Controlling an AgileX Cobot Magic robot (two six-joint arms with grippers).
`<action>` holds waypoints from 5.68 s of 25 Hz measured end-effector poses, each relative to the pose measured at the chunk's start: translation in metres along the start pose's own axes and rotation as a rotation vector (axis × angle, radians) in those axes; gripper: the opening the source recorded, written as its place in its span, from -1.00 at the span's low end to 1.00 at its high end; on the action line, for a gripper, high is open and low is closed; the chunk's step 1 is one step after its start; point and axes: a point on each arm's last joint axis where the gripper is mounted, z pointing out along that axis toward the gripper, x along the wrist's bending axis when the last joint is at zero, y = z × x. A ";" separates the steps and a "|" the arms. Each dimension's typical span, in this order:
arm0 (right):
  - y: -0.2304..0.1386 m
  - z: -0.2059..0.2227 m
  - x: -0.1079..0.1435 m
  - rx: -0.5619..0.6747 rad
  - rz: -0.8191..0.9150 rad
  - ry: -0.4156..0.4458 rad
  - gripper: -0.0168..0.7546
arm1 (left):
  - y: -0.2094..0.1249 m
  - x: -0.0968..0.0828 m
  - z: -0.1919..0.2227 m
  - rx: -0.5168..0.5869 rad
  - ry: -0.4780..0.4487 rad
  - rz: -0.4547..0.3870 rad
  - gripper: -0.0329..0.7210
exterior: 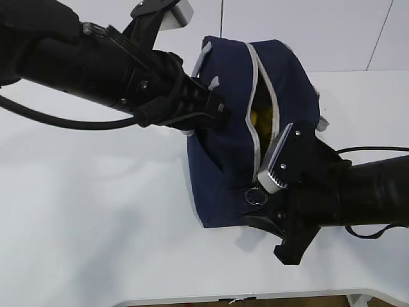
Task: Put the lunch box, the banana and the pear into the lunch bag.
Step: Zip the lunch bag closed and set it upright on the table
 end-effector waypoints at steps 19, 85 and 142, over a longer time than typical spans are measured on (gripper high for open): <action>-0.001 0.003 0.000 0.006 0.018 0.009 -0.43 | 0.000 0.000 0.000 0.000 0.000 0.000 -0.95; 0.003 -0.006 -0.004 0.003 0.261 -0.042 -0.91 | 0.000 0.000 -0.037 -0.178 0.103 -0.037 0.44; 0.011 -0.019 0.003 -0.002 0.318 0.009 -0.91 | -0.061 -0.008 -0.001 -0.136 0.228 -0.146 -0.96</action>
